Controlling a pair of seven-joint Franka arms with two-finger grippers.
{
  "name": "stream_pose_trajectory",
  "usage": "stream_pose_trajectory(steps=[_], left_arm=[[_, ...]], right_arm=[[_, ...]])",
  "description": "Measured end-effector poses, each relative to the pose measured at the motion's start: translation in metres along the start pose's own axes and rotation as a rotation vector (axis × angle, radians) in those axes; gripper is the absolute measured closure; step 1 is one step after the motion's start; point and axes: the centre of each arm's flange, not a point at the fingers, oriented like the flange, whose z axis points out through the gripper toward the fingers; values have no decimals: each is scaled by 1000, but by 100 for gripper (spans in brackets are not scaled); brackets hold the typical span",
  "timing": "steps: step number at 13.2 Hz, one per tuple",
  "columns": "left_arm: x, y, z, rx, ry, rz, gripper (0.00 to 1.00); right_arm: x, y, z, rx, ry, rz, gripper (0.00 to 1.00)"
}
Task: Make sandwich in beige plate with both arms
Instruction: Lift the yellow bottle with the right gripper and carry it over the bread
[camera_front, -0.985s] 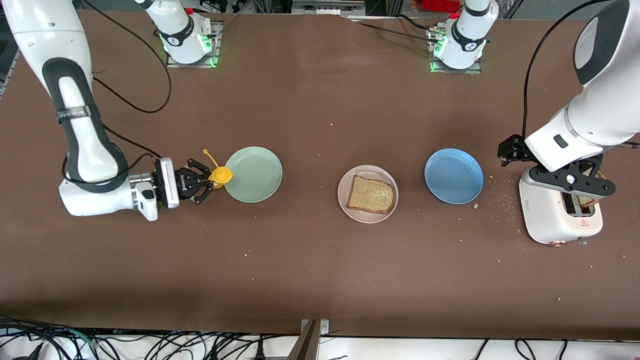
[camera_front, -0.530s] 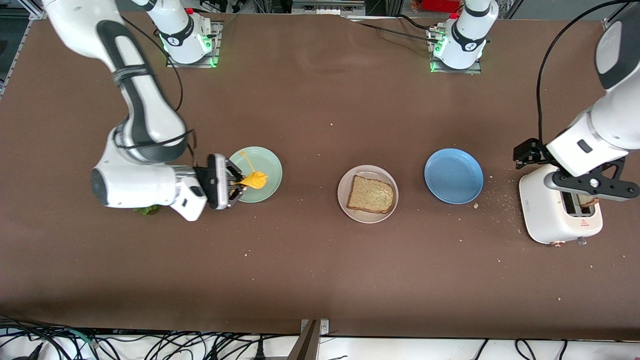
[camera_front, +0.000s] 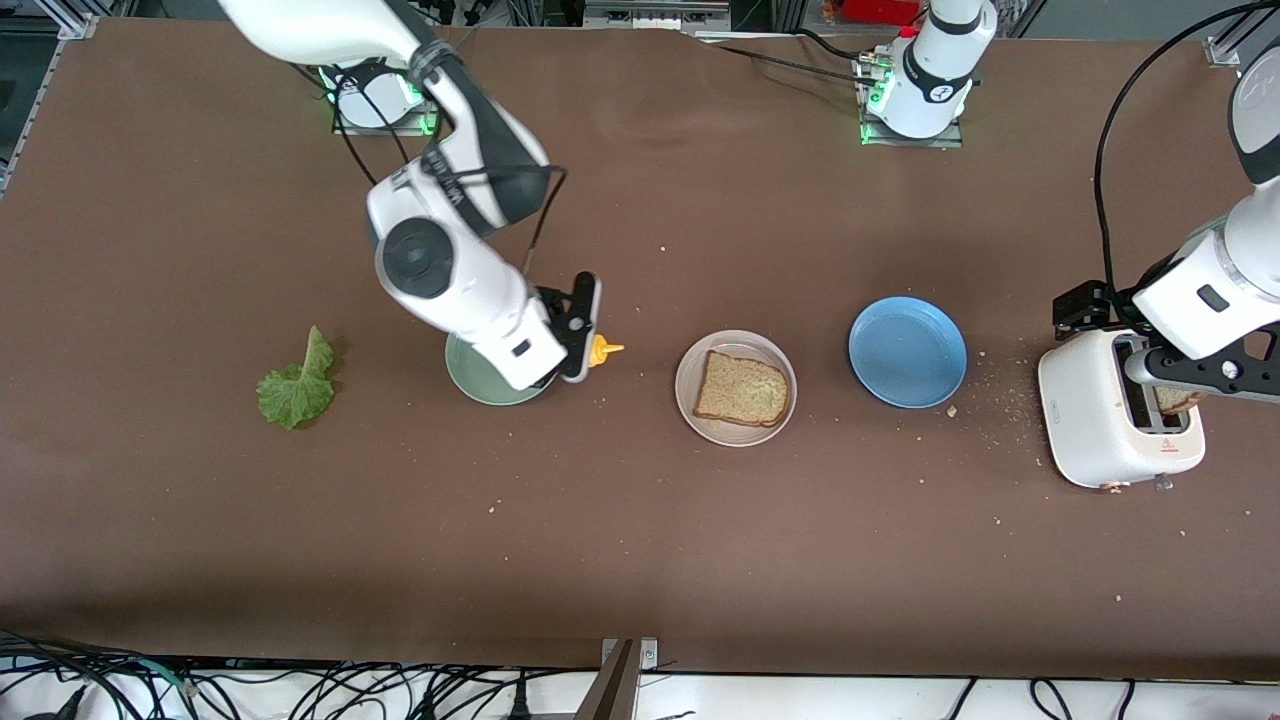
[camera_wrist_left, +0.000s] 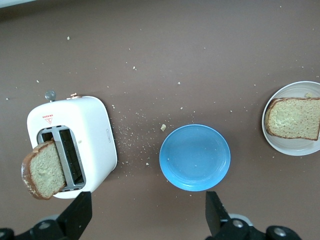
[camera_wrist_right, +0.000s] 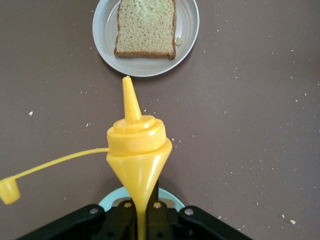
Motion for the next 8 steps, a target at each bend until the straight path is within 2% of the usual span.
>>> stream_pose_trajectory(steps=[3, 6, 8], left_arm=[[0, 0, 0, 0, -4, 1, 0], [-1, 0, 0, 0, -5, 1, 0], [-1, 0, 0, 0, -5, 1, 0]], right_arm=[[48, -48, 9, -164, -98, 68, 95], [86, -98, 40, -386, -201, 108, 95], [102, -124, 75, -504, -246, 97, 95]])
